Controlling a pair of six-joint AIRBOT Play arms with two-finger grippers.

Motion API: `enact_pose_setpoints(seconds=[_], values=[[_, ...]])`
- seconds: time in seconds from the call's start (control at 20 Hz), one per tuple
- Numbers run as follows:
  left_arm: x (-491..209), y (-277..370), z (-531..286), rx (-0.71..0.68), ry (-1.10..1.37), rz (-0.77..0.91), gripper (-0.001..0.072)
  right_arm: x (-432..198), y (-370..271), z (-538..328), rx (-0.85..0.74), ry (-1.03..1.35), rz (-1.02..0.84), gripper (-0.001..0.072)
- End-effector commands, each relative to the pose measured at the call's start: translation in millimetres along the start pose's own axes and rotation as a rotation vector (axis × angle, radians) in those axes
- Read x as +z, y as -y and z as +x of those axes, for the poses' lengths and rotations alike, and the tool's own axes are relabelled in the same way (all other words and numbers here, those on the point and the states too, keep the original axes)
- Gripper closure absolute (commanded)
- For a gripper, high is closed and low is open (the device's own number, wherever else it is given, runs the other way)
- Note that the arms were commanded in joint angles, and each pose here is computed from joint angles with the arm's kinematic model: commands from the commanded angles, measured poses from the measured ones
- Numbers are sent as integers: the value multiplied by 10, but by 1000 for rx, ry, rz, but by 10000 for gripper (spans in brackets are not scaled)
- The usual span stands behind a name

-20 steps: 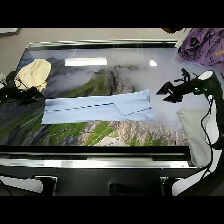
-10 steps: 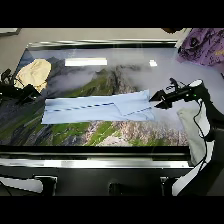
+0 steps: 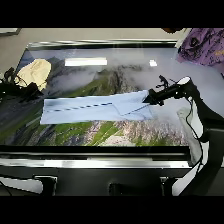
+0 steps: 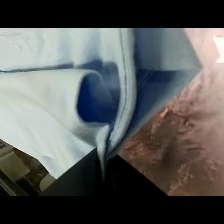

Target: Fold the clothes and pants, and hang the long-sleeved shirts on hangers.

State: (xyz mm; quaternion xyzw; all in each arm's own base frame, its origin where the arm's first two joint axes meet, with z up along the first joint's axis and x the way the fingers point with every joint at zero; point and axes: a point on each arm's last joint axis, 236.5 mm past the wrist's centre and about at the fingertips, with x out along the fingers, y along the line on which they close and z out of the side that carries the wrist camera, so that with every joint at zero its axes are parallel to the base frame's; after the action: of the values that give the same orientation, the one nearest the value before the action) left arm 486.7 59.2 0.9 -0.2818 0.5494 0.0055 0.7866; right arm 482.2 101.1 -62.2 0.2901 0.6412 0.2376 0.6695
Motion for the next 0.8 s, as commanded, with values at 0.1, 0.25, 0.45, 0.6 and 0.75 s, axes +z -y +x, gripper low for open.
enact_pose_setpoints(seconds=[0.1, 0.25, 0.45, 0.6, 0.75], values=[[-380, 1081, 439, -156, -76, 62, 686, -125, -155, -816, -260, 107, 54, 679], [-909, 1855, 861, -222, -152, 118, 686, -190, -267, -1316, -378, 213, 46, 679], [-1738, 3015, 1220, -406, -221, 159, 686, -370, -363, -1746, -478, 275, 40, 679], [-2382, 3644, 1437, -477, -297, 175, 687, -474, -428, -1943, -518, 300, 23, 679], [-2984, 4042, 1696, -494, -388, 176, 687, -551, -491, -2052, -532, 315, 15, 679]])
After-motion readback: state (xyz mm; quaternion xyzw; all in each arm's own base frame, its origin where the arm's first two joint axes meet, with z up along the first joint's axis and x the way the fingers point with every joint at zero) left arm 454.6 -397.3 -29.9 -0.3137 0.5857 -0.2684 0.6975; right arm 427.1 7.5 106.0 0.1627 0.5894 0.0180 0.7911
